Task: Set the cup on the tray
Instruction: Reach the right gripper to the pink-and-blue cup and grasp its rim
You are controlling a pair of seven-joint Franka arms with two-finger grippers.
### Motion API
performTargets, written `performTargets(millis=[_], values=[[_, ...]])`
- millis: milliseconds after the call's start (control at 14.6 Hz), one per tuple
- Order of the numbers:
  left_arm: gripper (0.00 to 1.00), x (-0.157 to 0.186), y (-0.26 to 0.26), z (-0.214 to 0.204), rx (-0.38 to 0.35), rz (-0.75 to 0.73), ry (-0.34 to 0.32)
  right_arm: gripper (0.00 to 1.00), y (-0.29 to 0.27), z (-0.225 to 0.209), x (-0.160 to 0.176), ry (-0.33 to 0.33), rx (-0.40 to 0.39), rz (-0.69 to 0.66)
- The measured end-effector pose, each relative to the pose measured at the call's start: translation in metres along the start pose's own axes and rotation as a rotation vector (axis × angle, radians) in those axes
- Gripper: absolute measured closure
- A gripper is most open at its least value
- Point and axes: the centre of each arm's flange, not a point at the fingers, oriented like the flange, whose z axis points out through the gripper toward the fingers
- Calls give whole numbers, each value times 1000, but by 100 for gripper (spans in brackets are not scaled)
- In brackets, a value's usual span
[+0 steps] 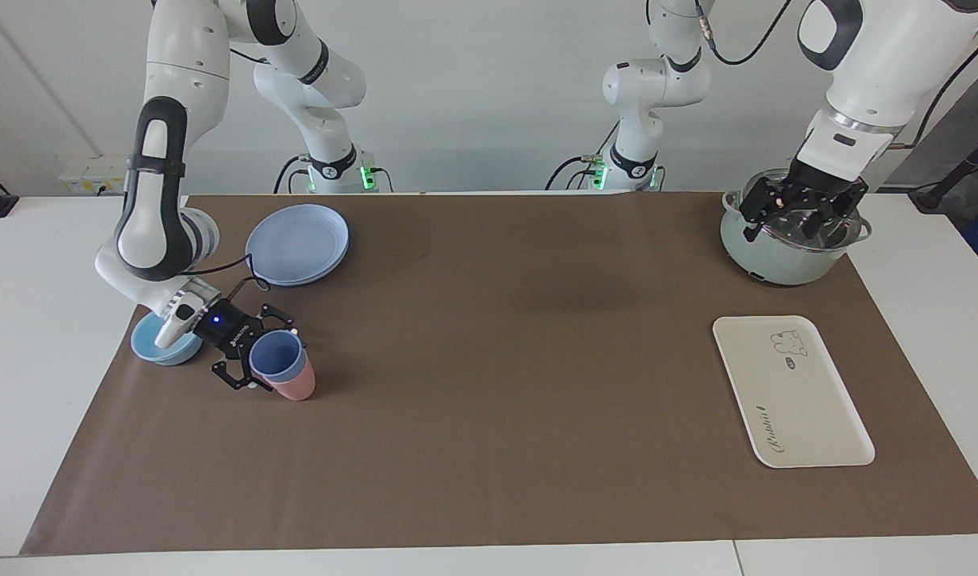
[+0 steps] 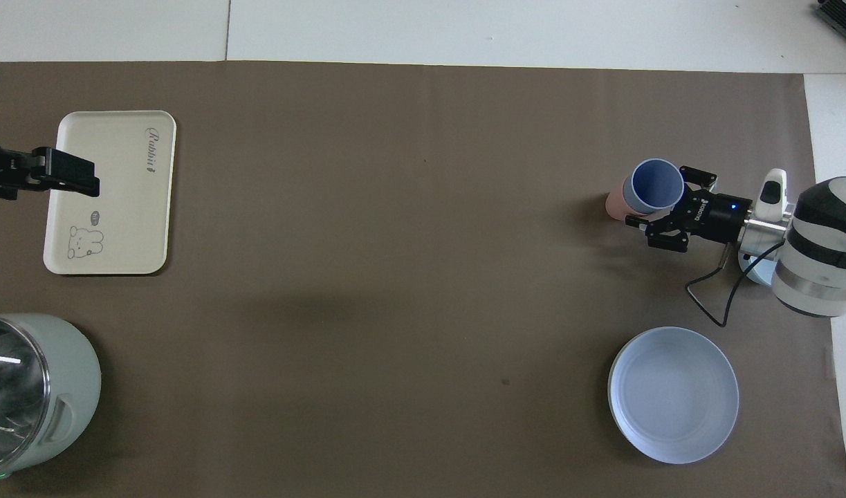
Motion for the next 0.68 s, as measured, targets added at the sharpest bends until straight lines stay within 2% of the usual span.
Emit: performTargets(millis=[547, 683], values=[[0, 0, 0, 0, 0, 2, 0, 3, -2, 5, 1, -8, -6, -5], [0, 0, 0, 0, 0, 6, 2, 15, -1, 4, 1, -5, -9, -3]])
